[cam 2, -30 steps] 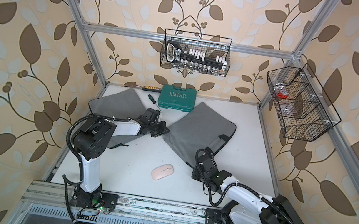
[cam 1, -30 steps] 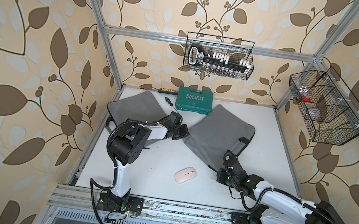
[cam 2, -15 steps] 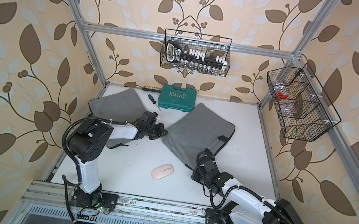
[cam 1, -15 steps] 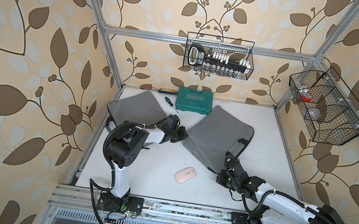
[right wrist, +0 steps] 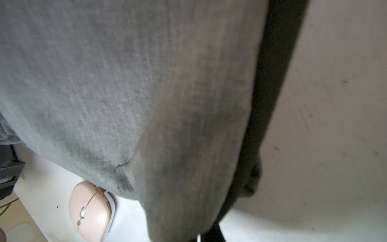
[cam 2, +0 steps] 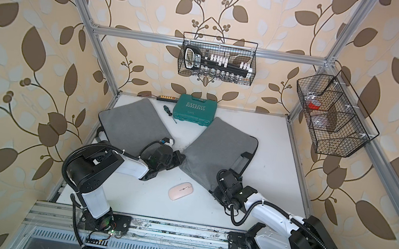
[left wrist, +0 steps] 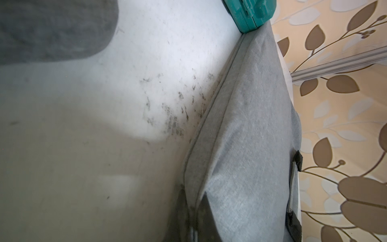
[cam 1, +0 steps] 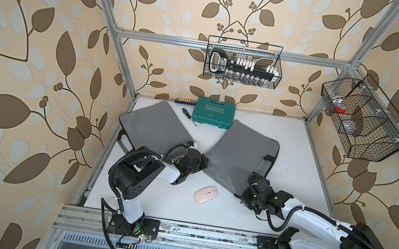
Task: Put the mouse into the laptop bag
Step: Unzip the zipper on the zippered laptop bag.
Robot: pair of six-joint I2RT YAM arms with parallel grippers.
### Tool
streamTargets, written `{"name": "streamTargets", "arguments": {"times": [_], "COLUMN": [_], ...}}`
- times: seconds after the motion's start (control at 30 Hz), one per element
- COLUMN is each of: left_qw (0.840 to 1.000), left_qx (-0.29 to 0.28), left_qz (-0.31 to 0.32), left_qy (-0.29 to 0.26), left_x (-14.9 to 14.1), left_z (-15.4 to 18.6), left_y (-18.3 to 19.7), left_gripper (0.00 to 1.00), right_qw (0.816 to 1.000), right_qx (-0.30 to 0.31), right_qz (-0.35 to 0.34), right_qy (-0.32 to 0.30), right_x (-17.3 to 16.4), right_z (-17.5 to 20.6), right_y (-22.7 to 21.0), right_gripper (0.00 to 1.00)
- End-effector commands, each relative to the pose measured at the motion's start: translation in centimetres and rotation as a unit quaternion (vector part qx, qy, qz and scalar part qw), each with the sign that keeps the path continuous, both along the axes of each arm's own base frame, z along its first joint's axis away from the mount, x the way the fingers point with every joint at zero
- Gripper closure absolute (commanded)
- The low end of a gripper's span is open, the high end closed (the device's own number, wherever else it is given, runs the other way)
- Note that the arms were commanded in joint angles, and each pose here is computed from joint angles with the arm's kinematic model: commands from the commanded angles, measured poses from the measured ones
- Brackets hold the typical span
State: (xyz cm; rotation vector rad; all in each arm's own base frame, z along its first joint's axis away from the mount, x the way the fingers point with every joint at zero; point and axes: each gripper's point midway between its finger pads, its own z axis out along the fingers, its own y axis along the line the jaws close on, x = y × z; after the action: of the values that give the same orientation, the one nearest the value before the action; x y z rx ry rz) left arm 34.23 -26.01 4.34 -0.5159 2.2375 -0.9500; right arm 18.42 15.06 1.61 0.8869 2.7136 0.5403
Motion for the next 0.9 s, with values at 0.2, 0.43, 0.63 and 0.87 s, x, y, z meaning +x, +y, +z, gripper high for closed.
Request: {"name": "streamTargets", "arguments": {"times": [0.2,0.43,0.63,0.87], "left_qw": [0.997,0.996,0.996,0.995], "left_qx": [-0.052,-0.074,-0.068,-0.071], "left_qz": [0.042,0.045,0.023,0.018], "left_qy": [-0.031,-0.038,-0.053,-0.062], "left_x": [-0.6,-1.9,-3.6,-3.5], "left_z": [1.8,3.2,4.5,5.2], "left_y": [-1.7,-2.3,-4.2,-5.0], "left_gripper": [1.00,1.00,1.00,1.00], "right_qw": [0.990,0.971,0.968,0.971], "right_qx": [0.007,0.019,0.019,0.057], "right_qz": [-0.140,-0.234,-0.249,-0.226], "right_qy": [-0.025,-0.042,0.022,0.045], "right_x": [-0.4,0.7,0.3,-1.1], "right_z": [2.6,2.3,1.2,1.0], "right_y": [-4.0,-9.4,-10.6,-8.2], "right_gripper": [1.00,1.00,1.00,1.00]}}
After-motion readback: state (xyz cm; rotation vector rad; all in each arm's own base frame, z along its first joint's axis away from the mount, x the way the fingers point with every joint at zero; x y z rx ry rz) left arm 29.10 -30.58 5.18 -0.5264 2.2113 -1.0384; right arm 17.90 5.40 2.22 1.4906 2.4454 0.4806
